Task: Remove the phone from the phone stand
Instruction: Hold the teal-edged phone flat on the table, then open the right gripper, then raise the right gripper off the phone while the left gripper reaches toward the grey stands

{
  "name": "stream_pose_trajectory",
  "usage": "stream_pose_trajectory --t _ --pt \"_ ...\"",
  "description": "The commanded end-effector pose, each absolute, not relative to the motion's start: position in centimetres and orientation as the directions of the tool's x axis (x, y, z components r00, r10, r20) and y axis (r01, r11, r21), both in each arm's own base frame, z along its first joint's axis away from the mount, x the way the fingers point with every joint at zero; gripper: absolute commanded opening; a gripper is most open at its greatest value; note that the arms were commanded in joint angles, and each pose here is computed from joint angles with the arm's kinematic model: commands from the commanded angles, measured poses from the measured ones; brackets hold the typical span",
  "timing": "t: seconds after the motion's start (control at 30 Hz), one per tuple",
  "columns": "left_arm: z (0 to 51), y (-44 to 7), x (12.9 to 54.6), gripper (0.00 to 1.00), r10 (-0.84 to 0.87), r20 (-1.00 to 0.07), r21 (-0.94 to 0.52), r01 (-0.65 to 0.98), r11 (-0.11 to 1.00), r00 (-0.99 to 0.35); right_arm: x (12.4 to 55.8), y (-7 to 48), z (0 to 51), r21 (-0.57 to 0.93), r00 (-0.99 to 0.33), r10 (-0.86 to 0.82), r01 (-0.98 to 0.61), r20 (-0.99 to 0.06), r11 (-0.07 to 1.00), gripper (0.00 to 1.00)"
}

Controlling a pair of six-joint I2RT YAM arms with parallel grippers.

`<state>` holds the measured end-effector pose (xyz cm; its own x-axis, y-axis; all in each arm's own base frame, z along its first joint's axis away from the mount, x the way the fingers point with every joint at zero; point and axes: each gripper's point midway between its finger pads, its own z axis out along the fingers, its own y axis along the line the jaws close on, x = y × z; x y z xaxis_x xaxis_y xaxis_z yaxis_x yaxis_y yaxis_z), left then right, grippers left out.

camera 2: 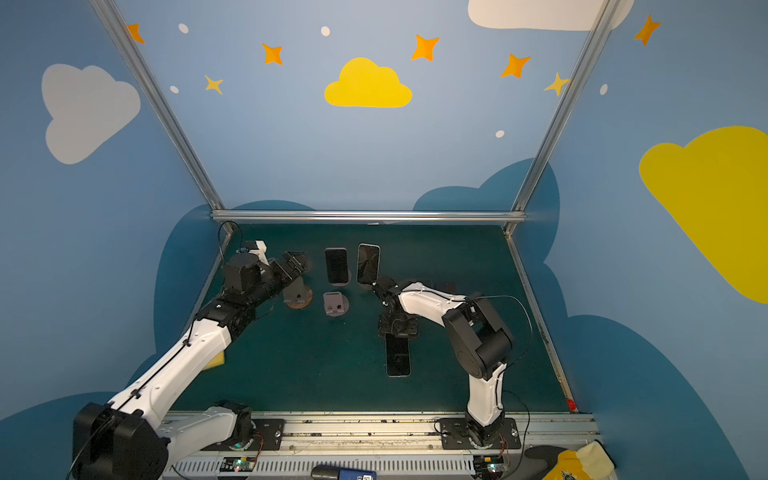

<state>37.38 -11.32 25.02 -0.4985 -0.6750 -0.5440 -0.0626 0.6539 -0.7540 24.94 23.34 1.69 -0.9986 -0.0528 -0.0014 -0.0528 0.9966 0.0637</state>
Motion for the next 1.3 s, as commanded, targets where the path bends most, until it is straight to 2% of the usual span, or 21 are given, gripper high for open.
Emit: stream_pose_trajectory --t 0.0,0.2,0.43,0.67,0.8,0.97,1.03,1.17,1.27 --pt "26.6 -11.5 37.5 1.00 -0.669 -0.568 -0.754 -0.024 0.657 -0.479 25.3 26.4 1.2 0.188 -0.997 -0.073 -0.076 -0.024 0.979 0.78" --pt "26.5 -11.8 37.5 1.00 -0.663 -0.571 -0.750 -0.021 0.661 -0.485 25.3 25.5 2.6 0.161 -0.996 -0.067 -0.074 -0.051 0.984 0.79" --pt "26.3 -12.1 37.5 1.00 -0.649 -0.580 -0.738 -0.018 0.674 -0.492 25.7 25.5 8.0 0.211 -0.983 -0.081 -0.116 -0.164 0.971 0.81" --pt "25.9 -12.6 37.1 1.00 -0.603 -0.619 -0.691 -0.016 0.723 -0.502 25.6 23.8 12.9 0.179 -0.953 -0.095 -0.151 -0.287 0.972 0.81" --pt "25.5 -12.8 36.6 1.00 -0.535 -0.677 -0.605 -0.030 0.795 -0.505 25.4 22.3 15.2 0.170 -0.924 -0.083 -0.156 -0.373 0.973 0.80" --pt "25.0 -13.2 35.6 1.00 -0.361 -0.773 -0.390 -0.059 0.919 -0.521 25.2 20.4 17.7 0.176 -0.872 -0.064 -0.169 -0.486 0.970 0.81" --pt "24.2 -13.8 34.9 1.00 -0.330 -0.762 -0.356 -0.065 0.932 -0.557 25.0 19.8 18.3 0.177 -0.847 -0.067 -0.187 -0.527 0.966 0.81" --pt "18.8 -16.1 33.0 1.00 -0.306 -0.684 -0.364 -0.054 0.930 -0.663 25.2 18.3 18.8 0.216 -0.773 0.020 -0.153 -0.634 0.964 0.82" --pt "14.7 -18.5 31.9 1.00 -0.218 -0.632 -0.324 -0.002 0.946 -0.744 25.3 18.2 19.3 0.244 -0.671 0.024 -0.236 -0.741 0.941 0.83"
